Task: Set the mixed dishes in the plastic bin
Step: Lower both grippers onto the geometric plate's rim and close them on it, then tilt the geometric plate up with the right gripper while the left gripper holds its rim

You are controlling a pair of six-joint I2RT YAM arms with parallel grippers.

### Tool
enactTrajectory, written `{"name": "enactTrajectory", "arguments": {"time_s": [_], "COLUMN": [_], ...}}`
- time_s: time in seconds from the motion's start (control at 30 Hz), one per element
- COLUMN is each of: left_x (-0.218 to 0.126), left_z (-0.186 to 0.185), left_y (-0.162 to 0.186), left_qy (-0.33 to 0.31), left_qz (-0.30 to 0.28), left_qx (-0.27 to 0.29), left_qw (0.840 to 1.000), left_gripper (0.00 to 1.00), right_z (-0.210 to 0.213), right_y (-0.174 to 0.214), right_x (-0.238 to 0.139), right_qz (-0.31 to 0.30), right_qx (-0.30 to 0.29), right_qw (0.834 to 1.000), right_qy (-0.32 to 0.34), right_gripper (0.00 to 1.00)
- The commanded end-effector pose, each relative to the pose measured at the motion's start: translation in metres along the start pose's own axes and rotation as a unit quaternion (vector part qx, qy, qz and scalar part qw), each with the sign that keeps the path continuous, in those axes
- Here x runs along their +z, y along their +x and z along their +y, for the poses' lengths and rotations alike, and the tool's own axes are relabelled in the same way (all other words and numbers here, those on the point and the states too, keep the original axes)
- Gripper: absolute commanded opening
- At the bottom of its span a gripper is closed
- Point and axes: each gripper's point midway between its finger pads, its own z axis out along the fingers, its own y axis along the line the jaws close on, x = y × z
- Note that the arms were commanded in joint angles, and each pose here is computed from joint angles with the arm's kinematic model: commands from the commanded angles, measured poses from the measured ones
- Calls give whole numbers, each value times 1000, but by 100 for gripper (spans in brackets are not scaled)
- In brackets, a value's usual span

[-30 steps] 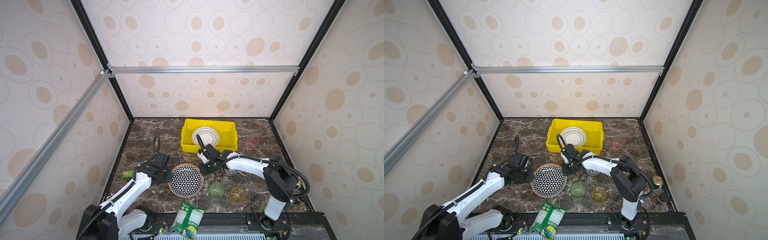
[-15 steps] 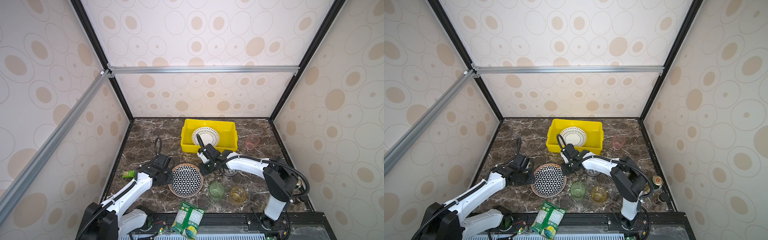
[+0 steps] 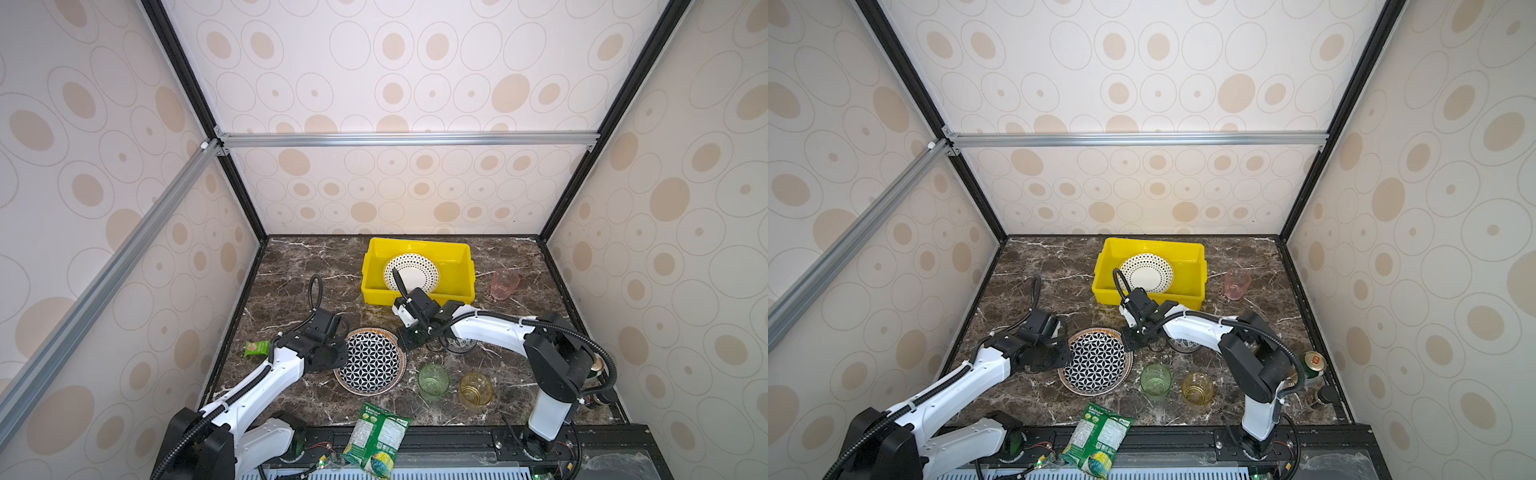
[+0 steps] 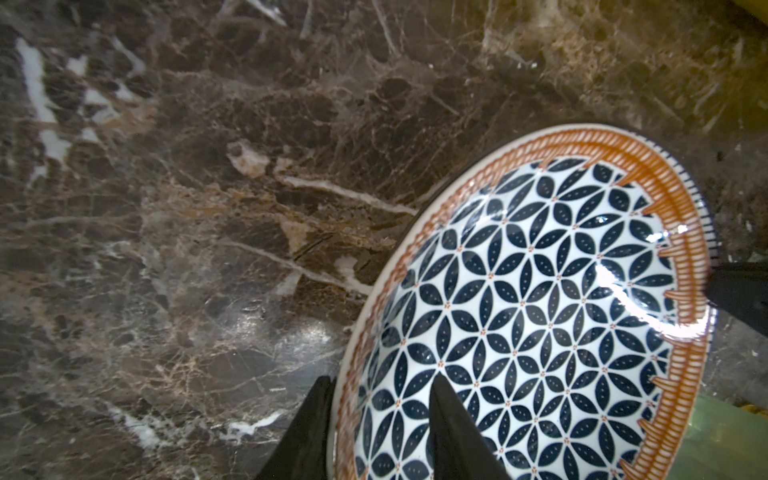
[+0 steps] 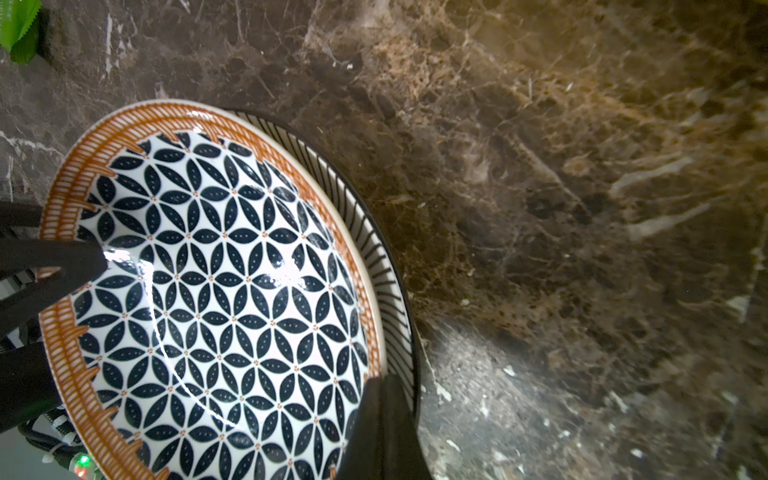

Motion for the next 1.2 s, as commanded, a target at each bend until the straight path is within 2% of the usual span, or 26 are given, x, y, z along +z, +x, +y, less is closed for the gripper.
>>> {"name": "enactTrajectory", "arguments": {"time_s": [0.0,0.2,0.5,0.6,0.77,0.9,1.07,1.17], "left_x": [-2,-2,-2,-3,-6,-10,-14,-16], "left_z": [-4,-4,-3,-3,0,3,5,6], "left_y": [-1,-1,0,-1,-2,-4,-4,-6], "left_qy": [11,11,10,9,3,-4,-10,-13], "left_qz": [-7,-6,-7,-11,-16,-23,-27,-31], "left_qx": [-9,-9,-8,-9,-9,-10,-8,-7], "left_qw": [1000,1000,1000,1000,1000,1000,1000,999], "left_gripper": [37,35,24,23,15,13,0,0], "right_z": [6,8,16,19,23,26,31,35], "right_y": [23,23,21,21,21,20,14,10], "right_x": [15,15,14,13,13,11,5,1], "right_qz": [43,44,41,40,39,37,28,19], "right_qx": [-4,-5,-11,-13,-17,-20,-27,-32], "right_qw": [999,999,999,999,999,999,999,999], "right_qy": [-15,-17,-28,-30,-33,-35,-38,-40], "right_gripper": [1,0,0,1,0,0,1,1]}}
